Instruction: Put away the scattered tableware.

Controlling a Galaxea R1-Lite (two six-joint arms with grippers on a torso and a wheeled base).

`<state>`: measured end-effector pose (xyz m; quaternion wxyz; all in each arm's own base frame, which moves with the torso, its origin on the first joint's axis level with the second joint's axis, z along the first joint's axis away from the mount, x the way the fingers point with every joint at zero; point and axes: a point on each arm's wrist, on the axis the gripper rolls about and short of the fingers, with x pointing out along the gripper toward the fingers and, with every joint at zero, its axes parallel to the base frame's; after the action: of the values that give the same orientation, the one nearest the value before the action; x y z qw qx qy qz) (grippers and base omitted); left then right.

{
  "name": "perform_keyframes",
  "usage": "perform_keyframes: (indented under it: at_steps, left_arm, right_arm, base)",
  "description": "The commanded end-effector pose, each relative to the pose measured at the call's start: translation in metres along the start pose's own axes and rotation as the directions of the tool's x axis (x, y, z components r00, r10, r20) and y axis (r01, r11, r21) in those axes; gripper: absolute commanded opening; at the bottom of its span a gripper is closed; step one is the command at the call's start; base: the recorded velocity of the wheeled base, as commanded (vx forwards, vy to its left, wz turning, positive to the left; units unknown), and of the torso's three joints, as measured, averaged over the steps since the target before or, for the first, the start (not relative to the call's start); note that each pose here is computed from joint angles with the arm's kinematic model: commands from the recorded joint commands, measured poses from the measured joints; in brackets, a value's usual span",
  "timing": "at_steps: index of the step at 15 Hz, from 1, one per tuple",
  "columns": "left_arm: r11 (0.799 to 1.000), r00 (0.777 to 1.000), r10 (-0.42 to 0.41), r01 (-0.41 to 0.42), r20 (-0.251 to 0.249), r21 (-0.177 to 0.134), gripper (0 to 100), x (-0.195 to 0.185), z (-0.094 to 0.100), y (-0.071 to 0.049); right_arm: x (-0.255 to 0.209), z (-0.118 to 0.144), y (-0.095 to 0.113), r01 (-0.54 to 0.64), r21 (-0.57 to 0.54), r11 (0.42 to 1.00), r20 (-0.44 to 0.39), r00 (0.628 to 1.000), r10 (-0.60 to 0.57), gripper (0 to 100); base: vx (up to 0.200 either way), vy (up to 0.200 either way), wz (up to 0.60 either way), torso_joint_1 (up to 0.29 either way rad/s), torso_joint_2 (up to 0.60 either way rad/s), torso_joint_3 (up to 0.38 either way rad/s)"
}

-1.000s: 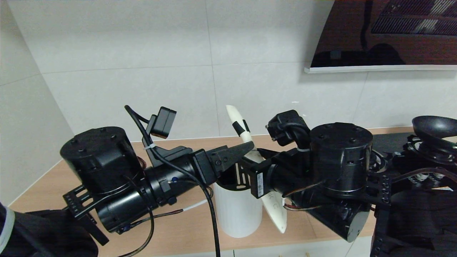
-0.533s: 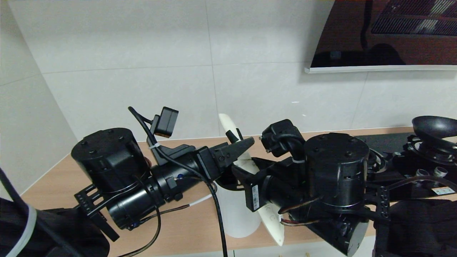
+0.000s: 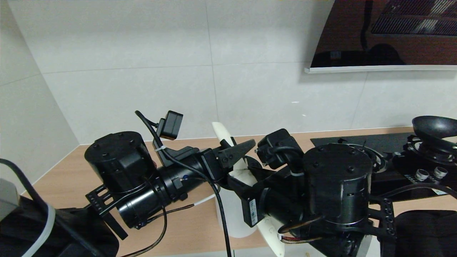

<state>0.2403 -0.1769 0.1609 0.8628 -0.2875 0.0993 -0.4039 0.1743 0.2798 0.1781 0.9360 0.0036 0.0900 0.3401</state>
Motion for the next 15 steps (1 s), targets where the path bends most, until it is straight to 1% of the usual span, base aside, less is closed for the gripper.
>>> perform_keyframes:
  at_steps: [1,6,7,15]
  left_arm:
    - [1.000,1.000,0.000,0.000,0.000,0.000,100,0.0001,0.0001,-0.0001]
    - [1.000,1.000,0.003,-0.003,-0.002,0.002,100,-0.0002,-0.0007,0.0005]
    - [1.000,1.000,0.002,-0.002,-0.002,0.002,0,-0.0002,-0.0007,0.0005]
    - [1.000,1.000,0.005,-0.005,-0.007,0.002,0,0.0000,-0.0019,0.0013]
  right_arm:
    - [-0.0025,0.0003,0.0012,-0.006,-0.001,1.000,0.001,1.000,0.006,0]
    - [-0.0062,-0.0041,0.0026,-0.015,-0.012,1.000,-0.014,1.000,0.014,0]
    - [-0.0063,-0.0042,0.0031,-0.016,-0.012,1.000,-0.014,1.000,0.016,0]
    - [-0.0073,-0.0028,0.0029,-0.017,-0.009,1.000,-0.010,1.000,0.016,0]
  base:
    - [0.000,0.000,0.00,0.000,0.00,0.000]
    - [0.000,0.000,0.00,0.000,0.00,0.000]
    - [0.000,0.000,0.00,0.000,0.00,0.000]
    - [0.000,0.000,0.00,0.000,0.00,0.000]
